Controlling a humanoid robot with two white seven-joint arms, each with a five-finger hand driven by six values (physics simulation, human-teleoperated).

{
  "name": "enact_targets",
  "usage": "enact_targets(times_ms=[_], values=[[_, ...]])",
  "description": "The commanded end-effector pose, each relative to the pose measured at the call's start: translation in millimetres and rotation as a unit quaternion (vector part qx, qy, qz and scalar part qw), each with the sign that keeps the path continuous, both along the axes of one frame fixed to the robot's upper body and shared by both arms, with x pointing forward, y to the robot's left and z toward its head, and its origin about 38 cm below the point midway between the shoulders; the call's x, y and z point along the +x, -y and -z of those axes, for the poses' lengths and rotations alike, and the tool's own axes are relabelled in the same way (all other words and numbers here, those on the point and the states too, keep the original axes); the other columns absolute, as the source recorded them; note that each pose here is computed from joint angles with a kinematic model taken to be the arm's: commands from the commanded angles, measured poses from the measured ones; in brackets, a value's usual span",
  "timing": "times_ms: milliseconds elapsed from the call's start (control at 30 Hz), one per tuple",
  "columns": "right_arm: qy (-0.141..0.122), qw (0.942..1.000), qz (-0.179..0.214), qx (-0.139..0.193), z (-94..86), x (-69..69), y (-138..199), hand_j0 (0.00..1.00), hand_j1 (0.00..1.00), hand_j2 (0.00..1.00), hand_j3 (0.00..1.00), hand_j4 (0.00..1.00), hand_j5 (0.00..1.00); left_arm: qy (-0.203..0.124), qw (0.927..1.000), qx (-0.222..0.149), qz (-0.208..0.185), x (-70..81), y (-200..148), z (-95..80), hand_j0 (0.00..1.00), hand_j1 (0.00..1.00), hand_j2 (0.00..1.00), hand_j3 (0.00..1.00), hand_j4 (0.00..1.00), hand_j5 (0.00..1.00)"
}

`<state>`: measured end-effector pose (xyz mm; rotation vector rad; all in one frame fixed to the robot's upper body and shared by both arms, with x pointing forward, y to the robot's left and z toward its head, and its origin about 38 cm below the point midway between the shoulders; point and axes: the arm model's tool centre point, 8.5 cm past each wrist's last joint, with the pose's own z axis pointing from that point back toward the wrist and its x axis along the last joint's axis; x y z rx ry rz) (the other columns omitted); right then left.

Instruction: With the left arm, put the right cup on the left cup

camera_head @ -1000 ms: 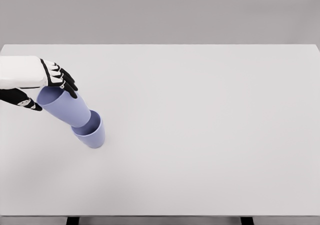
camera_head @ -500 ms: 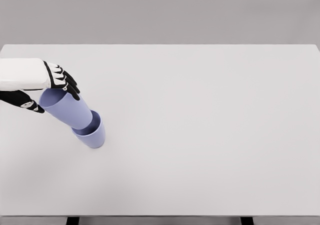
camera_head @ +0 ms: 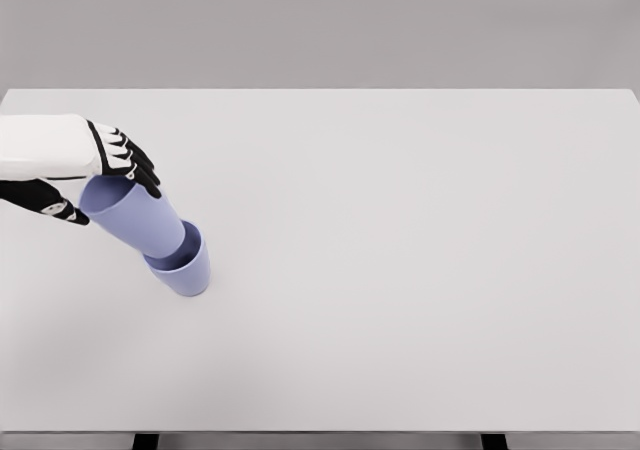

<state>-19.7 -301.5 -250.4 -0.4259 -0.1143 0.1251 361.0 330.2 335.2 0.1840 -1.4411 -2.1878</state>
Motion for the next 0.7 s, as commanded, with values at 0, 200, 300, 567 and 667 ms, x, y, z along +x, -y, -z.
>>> enact_targets(times_ms=[0, 200, 300, 567, 667], values=[[0.0, 1.0, 0.001, 0.0, 0.0, 0.0, 0.1, 1.0, 1.0, 1.0, 1.0, 1.0, 1.0, -0.001, 1.0, -0.003, -0.001, 0.2, 0.1, -0.9, 0.77, 0.77, 0.77, 0.77, 0.77, 0.77], [0.0, 1.0, 0.001, 0.0, 0.0, 0.0, 0.1, 1.0, 1.0, 1.0, 1.0, 1.0, 1.0, -0.002, 1.0, -0.006, 0.002, 1.0, 3.0, 0.5, 0.77, 0.77, 0.77, 0.77, 0.77, 0.77], [0.0, 1.0, 0.001, 0.0, 0.0, 0.0, 0.1, 1.0, 1.0, 1.0, 1.0, 1.0, 1.0, -0.001, 1.0, -0.007, 0.004, 1.5, 4.5, 0.4, 0.77, 0.77, 0.77, 0.77, 0.77, 0.77], [0.0, 1.0, 0.001, 0.0, 0.0, 0.0, 0.1, 1.0, 1.0, 1.0, 1.0, 1.0, 1.0, -0.001, 1.0, -0.006, 0.002, 1.5, 3.1, 0.2, 0.81, 0.81, 0.81, 0.81, 0.81, 0.81], [0.0, 1.0, 0.001, 0.0, 0.0, 0.0, 0.1, 1.0, 1.0, 1.0, 1.0, 1.0, 1.0, 0.001, 1.0, -0.004, 0.002, 1.6, 3.0, -0.1, 0.94, 0.94, 0.94, 0.94, 0.94, 0.94]])
